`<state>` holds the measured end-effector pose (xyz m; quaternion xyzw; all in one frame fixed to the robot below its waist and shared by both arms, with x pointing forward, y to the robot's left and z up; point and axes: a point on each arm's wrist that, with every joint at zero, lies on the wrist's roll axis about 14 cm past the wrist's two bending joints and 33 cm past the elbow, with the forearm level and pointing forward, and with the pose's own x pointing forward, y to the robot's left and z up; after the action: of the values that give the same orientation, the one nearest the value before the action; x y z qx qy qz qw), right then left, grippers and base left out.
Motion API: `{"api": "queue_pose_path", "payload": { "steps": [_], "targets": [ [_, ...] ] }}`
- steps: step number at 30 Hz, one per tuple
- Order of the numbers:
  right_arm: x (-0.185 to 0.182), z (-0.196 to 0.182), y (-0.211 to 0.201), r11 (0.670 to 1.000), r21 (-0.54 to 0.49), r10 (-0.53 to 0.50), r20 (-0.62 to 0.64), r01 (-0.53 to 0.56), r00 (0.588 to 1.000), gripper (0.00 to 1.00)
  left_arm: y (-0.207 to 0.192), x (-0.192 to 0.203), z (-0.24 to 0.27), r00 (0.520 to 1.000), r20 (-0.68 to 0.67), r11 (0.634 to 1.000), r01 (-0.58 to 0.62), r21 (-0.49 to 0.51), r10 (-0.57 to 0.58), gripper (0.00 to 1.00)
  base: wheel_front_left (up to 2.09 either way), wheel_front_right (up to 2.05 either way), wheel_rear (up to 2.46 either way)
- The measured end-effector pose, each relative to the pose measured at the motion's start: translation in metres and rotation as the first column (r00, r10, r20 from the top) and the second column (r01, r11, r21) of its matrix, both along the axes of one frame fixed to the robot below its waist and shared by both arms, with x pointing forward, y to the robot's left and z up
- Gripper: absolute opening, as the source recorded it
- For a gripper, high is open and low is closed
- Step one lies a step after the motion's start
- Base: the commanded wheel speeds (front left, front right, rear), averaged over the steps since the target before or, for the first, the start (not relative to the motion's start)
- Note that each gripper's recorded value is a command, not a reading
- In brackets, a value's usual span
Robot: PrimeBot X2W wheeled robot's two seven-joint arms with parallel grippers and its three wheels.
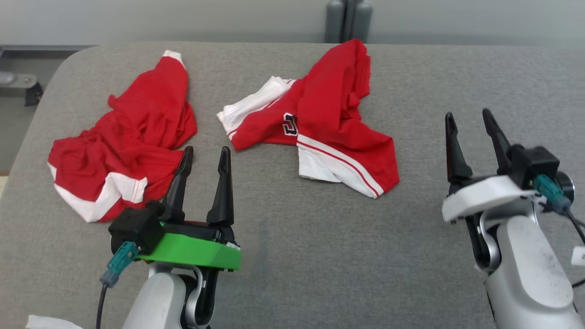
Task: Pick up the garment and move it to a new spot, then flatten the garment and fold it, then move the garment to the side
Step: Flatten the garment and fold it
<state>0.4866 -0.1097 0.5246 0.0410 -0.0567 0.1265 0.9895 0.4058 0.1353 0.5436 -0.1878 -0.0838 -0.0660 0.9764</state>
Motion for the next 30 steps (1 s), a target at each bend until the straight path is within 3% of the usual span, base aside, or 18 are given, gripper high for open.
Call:
{"api": "queue_pose_path", "payload": {
  "steps": [7, 16, 21, 26, 30],
  "targets": [
    [-0.047, -0.006, -0.039, 0.993, 0.056, -0.100, -0.012, 0.101, 0.995, 1.00, -0.024, 0.010, -0.008, 0.998, -0.024, 0.998, 0.063, -0.005, -0.063, 1.00, 0.00, 0.00, 0.00],
    [-0.056, 0.010, -0.060, 0.987, 0.044, -0.154, 0.040, 0.153, 0.987, 1.00, -0.054, 0.044, -0.025, 0.988, -0.069, 0.988, 0.144, 0.059, -0.140, 1.00, 0.00, 0.00, 0.00],
    [-0.053, -0.004, -0.070, 0.983, 0.040, -0.180, 0.002, 0.180, 0.984, 1.00, -0.083, 0.094, -0.037, 0.962, -0.168, 0.951, 0.245, 0.187, -0.214, 1.00, 0.00, 0.00, 0.00],
    [-0.057, -0.020, -0.087, 0.973, 0.036, -0.227, -0.041, 0.228, 0.973, 1.00, -0.103, 0.134, -0.063, 0.913, -0.333, 0.922, 0.317, 0.221, -0.233, 1.00, 0.00, 0.00, 0.00],
    [-0.062, -0.039, -0.101, 0.964, 0.007, -0.263, -0.093, 0.264, 0.960, 1.00, -0.116, 0.163, -0.071, 0.894, -0.377, 0.889, 0.359, 0.285, -0.241, 1.00, 0.00, 0.00, 0.00]
  ]
}}
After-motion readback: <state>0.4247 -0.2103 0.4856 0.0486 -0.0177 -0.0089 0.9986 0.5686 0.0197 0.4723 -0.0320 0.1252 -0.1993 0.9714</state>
